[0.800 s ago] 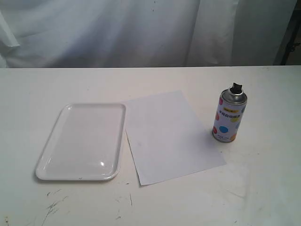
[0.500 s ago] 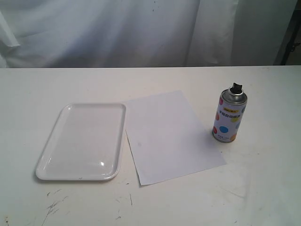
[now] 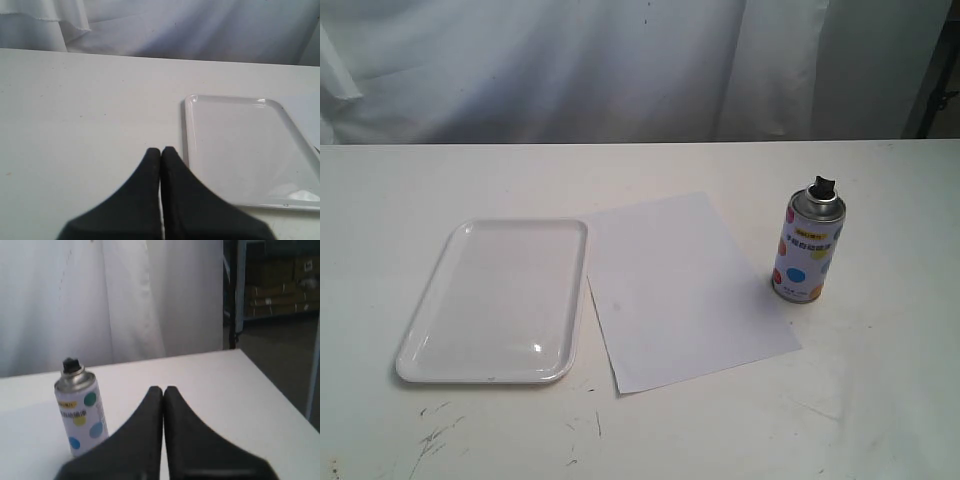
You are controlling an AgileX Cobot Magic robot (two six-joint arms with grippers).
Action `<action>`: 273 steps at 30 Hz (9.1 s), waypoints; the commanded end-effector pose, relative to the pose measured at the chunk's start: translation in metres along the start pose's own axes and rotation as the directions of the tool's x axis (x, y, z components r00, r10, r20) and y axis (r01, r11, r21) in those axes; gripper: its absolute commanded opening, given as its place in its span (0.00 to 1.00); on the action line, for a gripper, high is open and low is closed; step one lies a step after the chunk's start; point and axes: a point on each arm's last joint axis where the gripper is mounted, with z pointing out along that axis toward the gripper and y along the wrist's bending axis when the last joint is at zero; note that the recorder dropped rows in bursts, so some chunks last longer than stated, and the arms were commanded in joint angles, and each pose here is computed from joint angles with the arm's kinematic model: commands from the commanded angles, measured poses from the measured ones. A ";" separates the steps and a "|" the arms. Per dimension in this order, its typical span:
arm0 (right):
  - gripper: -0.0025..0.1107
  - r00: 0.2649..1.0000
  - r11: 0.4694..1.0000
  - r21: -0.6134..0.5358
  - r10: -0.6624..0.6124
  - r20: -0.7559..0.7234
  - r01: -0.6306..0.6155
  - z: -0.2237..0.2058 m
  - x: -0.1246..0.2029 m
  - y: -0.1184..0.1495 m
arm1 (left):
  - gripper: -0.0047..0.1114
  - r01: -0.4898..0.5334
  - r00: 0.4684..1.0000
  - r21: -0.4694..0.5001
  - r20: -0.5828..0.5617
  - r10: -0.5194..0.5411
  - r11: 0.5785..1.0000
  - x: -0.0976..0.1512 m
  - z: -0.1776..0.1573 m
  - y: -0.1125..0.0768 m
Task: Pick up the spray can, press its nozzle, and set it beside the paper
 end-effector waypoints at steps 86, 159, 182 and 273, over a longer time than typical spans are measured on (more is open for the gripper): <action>0.02 0.930 0.948 -0.307 -0.182 -0.321 0.079 0.189 0.061 0.020 | 0.04 0.003 1.000 0.006 0.007 -0.003 1.000 0.001 0.000 0.000; 0.72 0.947 0.852 -0.522 -0.135 -0.290 -0.038 0.260 0.101 0.068 | 0.04 0.001 1.000 0.006 0.007 -0.001 1.000 0.001 0.000 0.000; 0.72 0.944 0.848 -0.527 -0.118 -0.308 -0.066 0.259 0.116 0.068 | 0.04 0.003 1.000 0.006 0.007 -0.003 1.000 0.001 0.000 0.000; 0.02 0.492 0.405 -0.677 -0.867 -0.071 0.615 0.286 -0.007 0.189 | 0.04 0.005 1.000 0.006 0.007 -0.005 1.000 0.001 0.000 0.000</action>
